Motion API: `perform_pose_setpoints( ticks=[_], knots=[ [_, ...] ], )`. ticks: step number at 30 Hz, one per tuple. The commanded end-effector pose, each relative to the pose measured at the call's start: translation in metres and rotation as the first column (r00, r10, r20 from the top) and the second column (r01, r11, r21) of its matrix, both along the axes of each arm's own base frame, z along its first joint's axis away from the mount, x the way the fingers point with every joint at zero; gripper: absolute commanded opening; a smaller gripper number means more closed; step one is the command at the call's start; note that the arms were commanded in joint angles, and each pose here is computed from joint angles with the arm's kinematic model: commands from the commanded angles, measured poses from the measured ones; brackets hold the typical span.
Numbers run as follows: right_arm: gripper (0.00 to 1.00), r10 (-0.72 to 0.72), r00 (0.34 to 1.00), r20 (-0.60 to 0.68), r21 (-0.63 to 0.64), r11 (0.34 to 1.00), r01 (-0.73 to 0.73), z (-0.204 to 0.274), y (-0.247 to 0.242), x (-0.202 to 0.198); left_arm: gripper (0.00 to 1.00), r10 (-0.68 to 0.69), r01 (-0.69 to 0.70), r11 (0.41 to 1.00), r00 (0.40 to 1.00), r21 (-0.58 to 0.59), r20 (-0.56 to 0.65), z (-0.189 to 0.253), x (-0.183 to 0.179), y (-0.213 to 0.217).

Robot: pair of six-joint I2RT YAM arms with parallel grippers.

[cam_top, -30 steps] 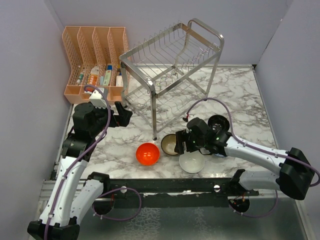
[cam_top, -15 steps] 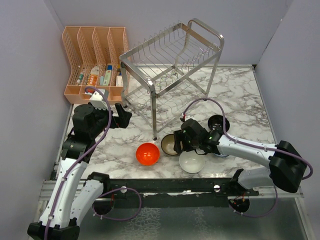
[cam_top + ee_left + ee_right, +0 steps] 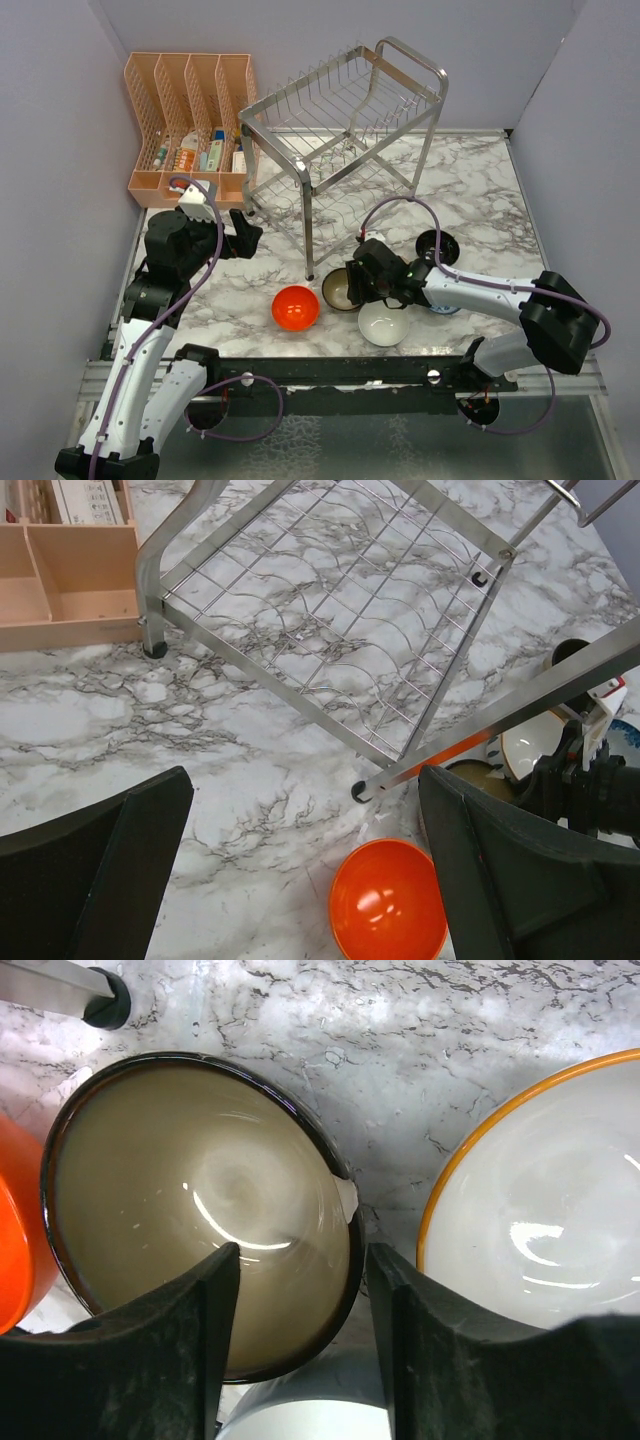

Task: Load the bowls into the dish rack
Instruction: Pick up the bowl from the center of the board.

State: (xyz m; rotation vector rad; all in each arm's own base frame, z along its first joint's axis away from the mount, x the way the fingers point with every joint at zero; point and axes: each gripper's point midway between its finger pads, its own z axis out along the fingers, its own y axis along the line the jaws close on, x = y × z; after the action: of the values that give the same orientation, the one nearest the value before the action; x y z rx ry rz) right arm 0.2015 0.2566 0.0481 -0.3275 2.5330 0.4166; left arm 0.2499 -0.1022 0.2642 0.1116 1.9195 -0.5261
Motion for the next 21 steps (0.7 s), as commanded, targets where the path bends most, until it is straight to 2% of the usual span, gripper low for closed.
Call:
perform_pose_setpoints(
  ticks=[1,3,7,9,14,19,21],
  knots=[
    [0.51,-0.052,0.997,0.054,0.014,0.999,0.051,0.009,0.007,0.013,0.99,0.013,-0.013,1.0,1.0,0.021,0.005,-0.004,-0.002,0.003],
    [0.47,-0.063,0.996,0.056,0.01,0.998,0.063,0.008,0.005,0.013,0.99,0.015,-0.015,1.0,1.0,0.023,0.006,-0.004,-0.002,0.004],
    [0.33,-0.075,0.995,0.064,0.006,0.997,0.075,0.008,0.003,0.014,0.99,0.018,-0.018,1.0,1.0,0.026,0.005,-0.005,-0.002,0.005],
    [0.32,-0.082,0.994,0.069,0.004,0.997,0.082,0.009,0.003,0.014,0.99,0.018,-0.018,0.999,1.0,0.026,0.004,-0.006,-0.002,0.005],
    [0.2,-0.089,0.993,0.078,-0.004,0.996,0.089,0.012,0.003,0.015,0.99,0.019,-0.019,0.999,1.0,0.028,0.005,-0.006,-0.003,0.005],
    [0.02,-0.111,0.988,0.11,-0.014,0.993,0.113,0.021,0.0,0.019,0.99,0.019,-0.019,0.999,1.0,0.028,0.008,-0.004,-0.003,0.005],
    [0.01,-0.123,0.984,0.132,-0.014,0.992,0.126,0.029,-0.002,0.022,0.99,0.021,-0.021,0.999,1.0,0.028,0.009,-0.003,-0.003,0.005]
  ],
)
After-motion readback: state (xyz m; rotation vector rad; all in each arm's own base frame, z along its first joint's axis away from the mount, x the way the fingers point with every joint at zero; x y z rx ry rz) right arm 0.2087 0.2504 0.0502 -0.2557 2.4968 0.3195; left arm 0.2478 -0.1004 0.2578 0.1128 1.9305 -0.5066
